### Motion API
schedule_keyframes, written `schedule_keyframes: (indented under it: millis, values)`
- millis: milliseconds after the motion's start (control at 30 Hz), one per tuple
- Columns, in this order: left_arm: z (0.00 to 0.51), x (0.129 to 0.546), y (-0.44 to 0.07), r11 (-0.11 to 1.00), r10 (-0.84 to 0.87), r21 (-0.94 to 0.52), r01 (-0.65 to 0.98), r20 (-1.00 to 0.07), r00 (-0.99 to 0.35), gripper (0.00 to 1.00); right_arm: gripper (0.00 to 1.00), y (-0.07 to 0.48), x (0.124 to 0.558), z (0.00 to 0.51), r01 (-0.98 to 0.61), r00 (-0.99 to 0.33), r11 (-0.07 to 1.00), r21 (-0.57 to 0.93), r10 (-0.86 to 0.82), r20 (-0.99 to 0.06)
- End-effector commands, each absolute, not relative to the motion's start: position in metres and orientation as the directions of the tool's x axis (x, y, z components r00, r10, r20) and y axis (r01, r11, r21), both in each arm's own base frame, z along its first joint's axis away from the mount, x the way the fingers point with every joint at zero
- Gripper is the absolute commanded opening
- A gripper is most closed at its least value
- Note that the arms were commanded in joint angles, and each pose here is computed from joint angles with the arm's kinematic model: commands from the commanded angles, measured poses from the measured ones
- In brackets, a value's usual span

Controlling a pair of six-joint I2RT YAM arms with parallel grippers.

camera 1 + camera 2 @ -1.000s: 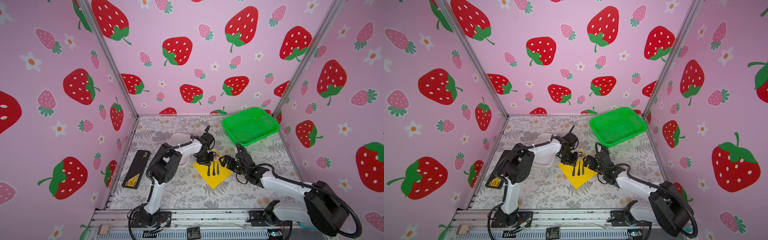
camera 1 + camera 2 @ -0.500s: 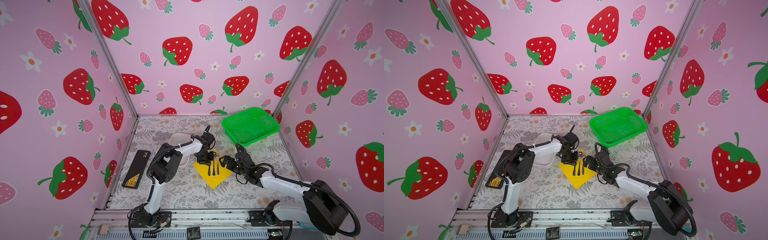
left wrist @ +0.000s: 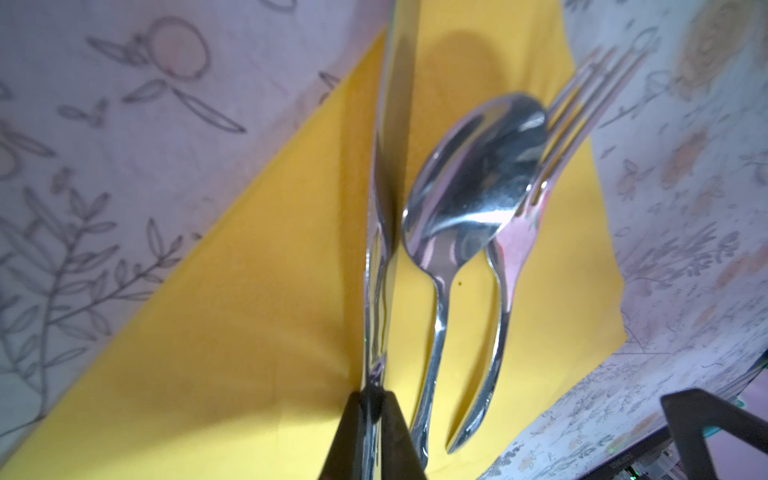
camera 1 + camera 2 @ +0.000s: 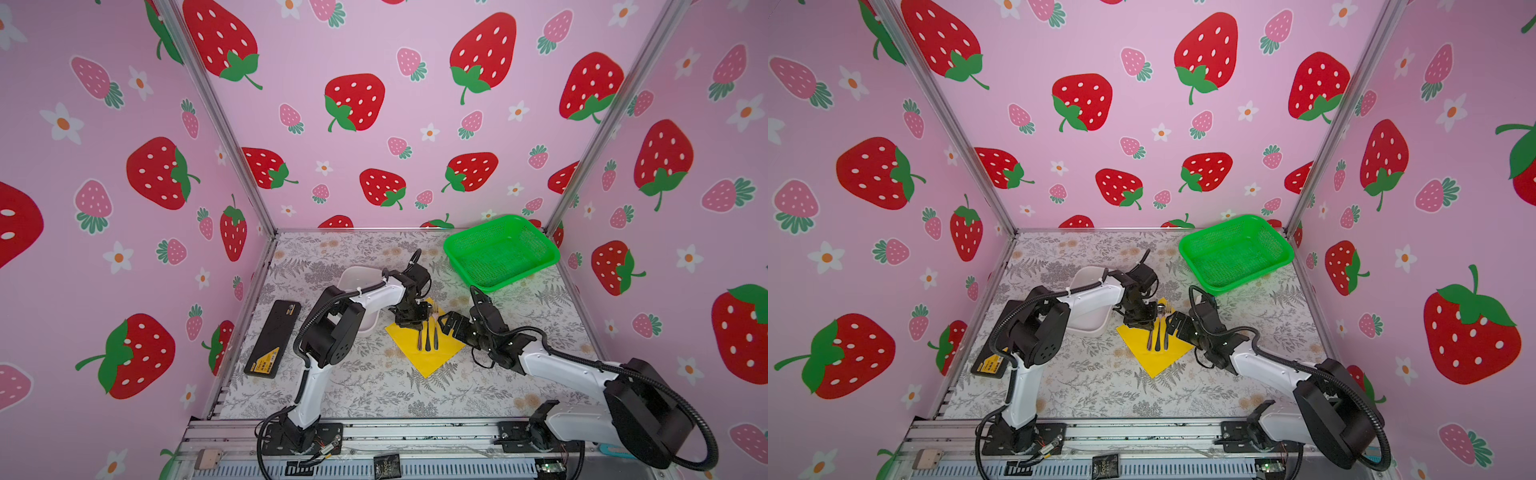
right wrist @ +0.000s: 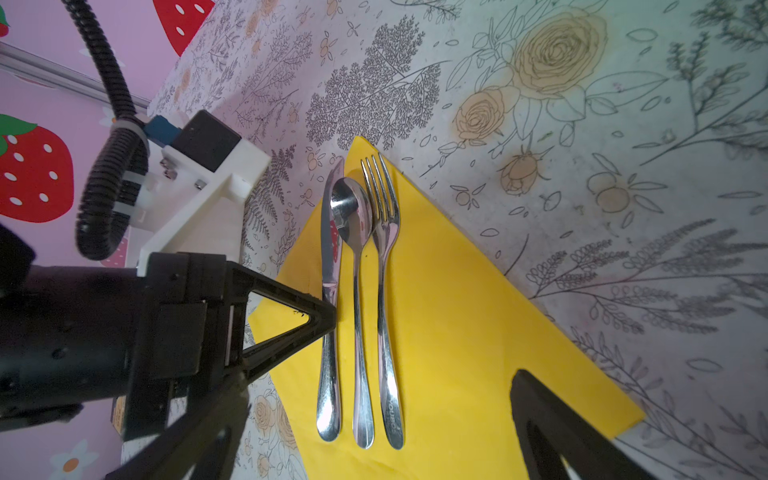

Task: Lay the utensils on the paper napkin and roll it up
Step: 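Lower the knife onto the napkin beside the spoon and open the left gripper, then raise the left gripper while the right gripper lowers toward the napkin corner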

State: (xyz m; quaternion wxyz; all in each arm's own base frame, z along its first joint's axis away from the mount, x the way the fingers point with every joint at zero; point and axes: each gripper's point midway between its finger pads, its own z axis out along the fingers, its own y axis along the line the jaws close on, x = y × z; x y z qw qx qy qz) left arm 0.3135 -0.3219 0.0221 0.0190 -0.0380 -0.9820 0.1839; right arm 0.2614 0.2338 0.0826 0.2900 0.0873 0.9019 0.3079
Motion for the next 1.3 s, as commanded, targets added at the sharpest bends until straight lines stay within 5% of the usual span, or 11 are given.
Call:
schedule_keyframes:
  millis: [0,433,933,1267]
  values:
    - [0.007,0.315,-0.309,0.955,0.093,-0.284,0.088,0.005,-0.996,0.17,1.00,0.237,0.268,0.091,-0.025,-0.807,0.788,0.615,0.347,-0.477]
    - [0.028,0.318,-0.310,0.945,0.118,-0.301,0.130,-0.059,-0.991,0.24,1.00,0.239,0.270,0.098,-0.063,-0.799,0.788,0.612,0.328,-0.504]
    - [0.079,0.325,-0.268,0.962,0.080,-0.225,0.154,-0.305,-0.949,0.30,0.95,0.244,0.253,0.129,-0.317,-0.745,0.768,0.556,0.162,-0.648]
    - [0.064,0.336,-0.227,0.975,0.003,-0.213,0.060,-0.257,-0.966,0.30,0.92,0.250,0.229,0.125,-0.365,-0.770,0.753,0.547,0.086,-0.633]
